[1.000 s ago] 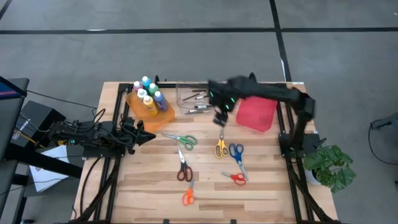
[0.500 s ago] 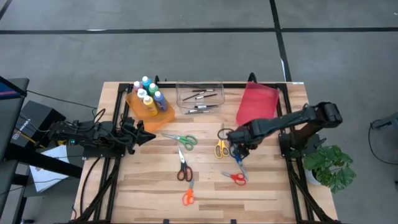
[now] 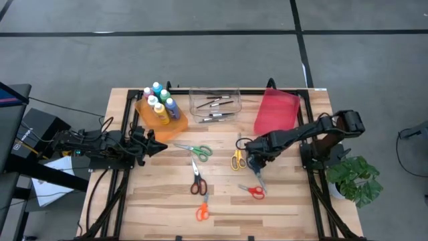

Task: Pick & Place Paint Supplies
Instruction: Put the blue scissor into the red bin

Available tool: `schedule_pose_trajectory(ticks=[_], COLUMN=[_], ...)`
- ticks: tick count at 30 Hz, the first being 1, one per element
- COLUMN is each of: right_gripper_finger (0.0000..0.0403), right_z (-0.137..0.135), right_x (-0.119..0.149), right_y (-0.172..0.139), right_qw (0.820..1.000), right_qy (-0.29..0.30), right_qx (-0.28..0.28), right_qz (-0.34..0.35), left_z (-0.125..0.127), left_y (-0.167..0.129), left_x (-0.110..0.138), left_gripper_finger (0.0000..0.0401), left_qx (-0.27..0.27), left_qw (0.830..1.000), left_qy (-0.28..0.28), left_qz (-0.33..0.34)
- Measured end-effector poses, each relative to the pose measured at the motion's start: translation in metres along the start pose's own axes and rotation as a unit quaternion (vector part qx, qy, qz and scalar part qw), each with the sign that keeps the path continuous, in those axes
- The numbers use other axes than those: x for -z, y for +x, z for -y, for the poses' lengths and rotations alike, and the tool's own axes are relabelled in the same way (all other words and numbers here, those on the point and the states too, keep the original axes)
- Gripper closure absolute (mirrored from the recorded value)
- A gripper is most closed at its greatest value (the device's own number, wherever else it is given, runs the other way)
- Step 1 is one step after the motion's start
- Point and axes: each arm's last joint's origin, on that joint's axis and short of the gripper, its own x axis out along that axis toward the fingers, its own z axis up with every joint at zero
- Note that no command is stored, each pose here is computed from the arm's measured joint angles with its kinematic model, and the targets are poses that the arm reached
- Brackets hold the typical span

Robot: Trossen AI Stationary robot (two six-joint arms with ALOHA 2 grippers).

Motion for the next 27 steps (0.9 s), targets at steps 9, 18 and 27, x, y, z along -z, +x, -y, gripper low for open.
schedule_pose_trajectory(ticks=[9,18,27], right_gripper_finger=[0.0172,0.0173,0.0176], right_z=[-0.004,-0.002,-0.014], right_x=[-0.004,-0.006,-0.015], right_y=[-0.008,-0.017,0.02], right_qw=[0.998,0.995,0.998], right_qy=[0.026,0.033,0.017], right_qx=[-0.046,-0.042,-0.005], right_qz=[0.024,0.079,0.056], left_z=[0.0,0.0,0.0], left_y=[0.0,0.0,0.0], left_x=[0.0,0.0,0.0], left_gripper_finger=[0.0395,0.0395,0.0395], left_qx=[0.0,0.0,0.0], left_qw=[1.0,1.0,1.0], left_qy=[0.0,0.0,0.0], left_qz=[0.0,0.0,0.001])
